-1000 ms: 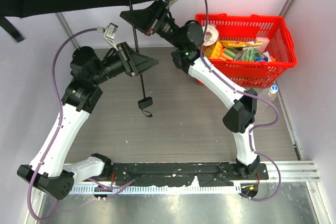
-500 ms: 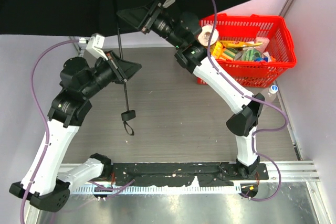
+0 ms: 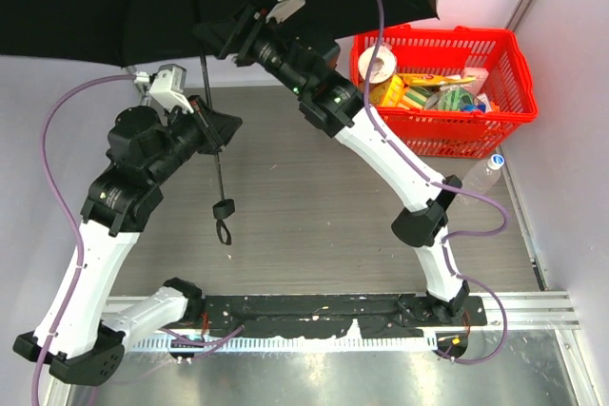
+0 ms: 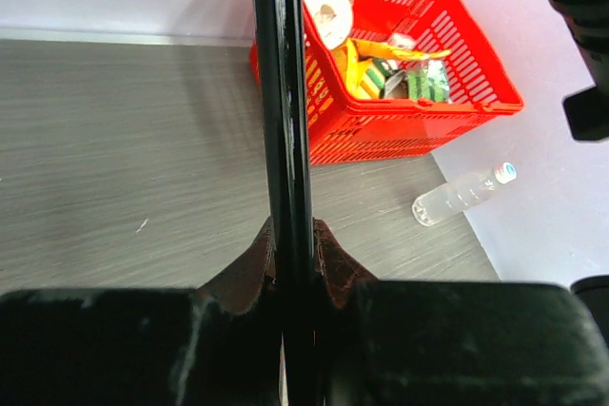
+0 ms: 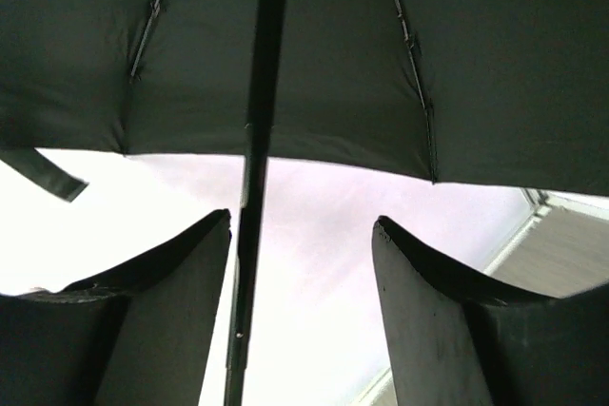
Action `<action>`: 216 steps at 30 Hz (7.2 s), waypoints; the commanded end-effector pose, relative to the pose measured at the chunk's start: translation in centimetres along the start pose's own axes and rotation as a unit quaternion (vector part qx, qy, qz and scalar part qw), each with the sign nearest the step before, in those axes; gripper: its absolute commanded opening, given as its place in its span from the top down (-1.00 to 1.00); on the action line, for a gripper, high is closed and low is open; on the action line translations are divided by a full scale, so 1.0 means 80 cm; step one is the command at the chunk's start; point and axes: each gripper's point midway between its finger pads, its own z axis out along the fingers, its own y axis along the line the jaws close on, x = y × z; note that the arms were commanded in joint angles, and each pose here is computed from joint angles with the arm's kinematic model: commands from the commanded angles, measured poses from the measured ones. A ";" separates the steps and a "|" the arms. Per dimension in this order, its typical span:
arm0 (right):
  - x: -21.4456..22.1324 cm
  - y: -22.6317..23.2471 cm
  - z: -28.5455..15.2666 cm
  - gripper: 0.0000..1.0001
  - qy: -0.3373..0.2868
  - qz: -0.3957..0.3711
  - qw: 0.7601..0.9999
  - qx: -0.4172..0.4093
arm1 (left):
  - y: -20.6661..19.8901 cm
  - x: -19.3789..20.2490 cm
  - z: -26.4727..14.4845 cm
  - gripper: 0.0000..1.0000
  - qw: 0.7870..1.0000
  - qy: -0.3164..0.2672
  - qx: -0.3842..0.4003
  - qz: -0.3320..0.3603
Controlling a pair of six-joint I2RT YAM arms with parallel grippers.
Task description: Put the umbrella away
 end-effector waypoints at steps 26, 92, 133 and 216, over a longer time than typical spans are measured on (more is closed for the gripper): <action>-0.060 0.077 -0.081 0.98 -0.066 0.080 0.968 -0.228 | -0.080 -0.020 0.014 -0.36 0.979 0.005 0.177 -0.097; -0.191 -0.013 -0.085 -0.34 -0.233 0.126 0.962 -0.068 | -0.164 0.018 -0.023 1.00 0.914 0.067 0.378 -0.131; 0.106 0.042 -0.092 0.99 0.070 0.225 0.968 -0.091 | -0.018 -0.066 -0.061 1.00 0.977 -0.169 0.015 -0.127; 0.047 -0.063 0.003 0.99 0.005 0.139 0.984 -0.111 | 0.102 0.133 -0.004 1.00 0.991 0.033 -0.111 -0.064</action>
